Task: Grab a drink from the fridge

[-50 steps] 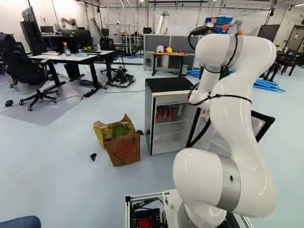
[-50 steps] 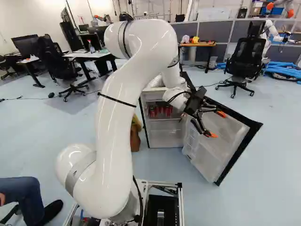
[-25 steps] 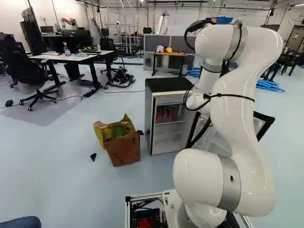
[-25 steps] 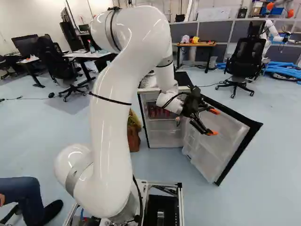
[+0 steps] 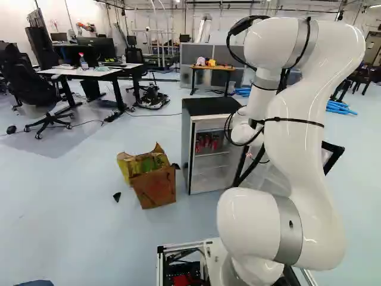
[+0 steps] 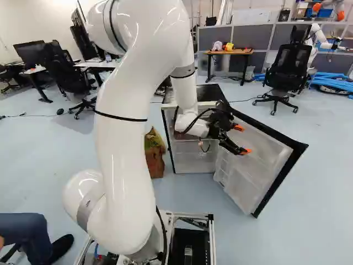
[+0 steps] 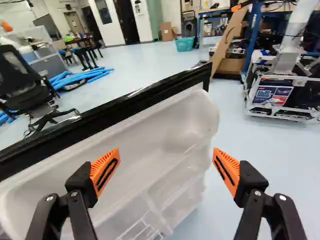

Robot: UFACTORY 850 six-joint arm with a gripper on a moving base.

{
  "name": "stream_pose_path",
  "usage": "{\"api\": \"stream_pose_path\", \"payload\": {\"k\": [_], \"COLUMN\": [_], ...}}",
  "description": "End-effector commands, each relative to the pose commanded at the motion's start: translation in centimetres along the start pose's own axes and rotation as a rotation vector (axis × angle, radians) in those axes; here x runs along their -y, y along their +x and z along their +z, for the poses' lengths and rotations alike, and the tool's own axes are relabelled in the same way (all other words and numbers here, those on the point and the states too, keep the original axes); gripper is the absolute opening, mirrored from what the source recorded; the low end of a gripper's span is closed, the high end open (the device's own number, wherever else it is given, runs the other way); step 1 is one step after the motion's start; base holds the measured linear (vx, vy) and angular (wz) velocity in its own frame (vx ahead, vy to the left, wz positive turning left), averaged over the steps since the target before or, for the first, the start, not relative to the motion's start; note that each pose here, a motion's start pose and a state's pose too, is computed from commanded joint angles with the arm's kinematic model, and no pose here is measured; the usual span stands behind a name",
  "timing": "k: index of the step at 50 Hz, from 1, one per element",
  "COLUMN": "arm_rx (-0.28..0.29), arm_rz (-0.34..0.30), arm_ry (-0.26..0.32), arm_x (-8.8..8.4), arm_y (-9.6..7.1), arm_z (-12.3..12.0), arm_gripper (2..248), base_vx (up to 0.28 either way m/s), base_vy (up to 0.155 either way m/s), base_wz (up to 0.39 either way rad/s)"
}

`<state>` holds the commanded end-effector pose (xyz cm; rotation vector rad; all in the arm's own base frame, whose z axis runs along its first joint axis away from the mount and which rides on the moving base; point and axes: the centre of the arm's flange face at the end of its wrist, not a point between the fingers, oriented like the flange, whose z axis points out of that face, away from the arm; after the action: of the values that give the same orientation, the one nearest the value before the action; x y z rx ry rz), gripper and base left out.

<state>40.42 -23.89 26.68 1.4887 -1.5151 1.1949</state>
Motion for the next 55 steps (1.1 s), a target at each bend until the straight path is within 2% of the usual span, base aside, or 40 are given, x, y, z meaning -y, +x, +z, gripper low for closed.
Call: {"api": "stream_pose_path", "payload": {"k": [40, 55], "arm_rx": [0.055, 0.062], "arm_rz": [-0.25, -0.314], "arm_ry": [0.423, 0.57], "arm_x": [-2.8, -2.2], "arm_y": [-0.9, -1.2], "arm_z": [-7.1, -8.0], "arm_gripper": [247, 247], "base_vx": [0.0, 0.0], "base_vy": [0.0, 0.0], "base_wz": [0.0, 0.0]}}
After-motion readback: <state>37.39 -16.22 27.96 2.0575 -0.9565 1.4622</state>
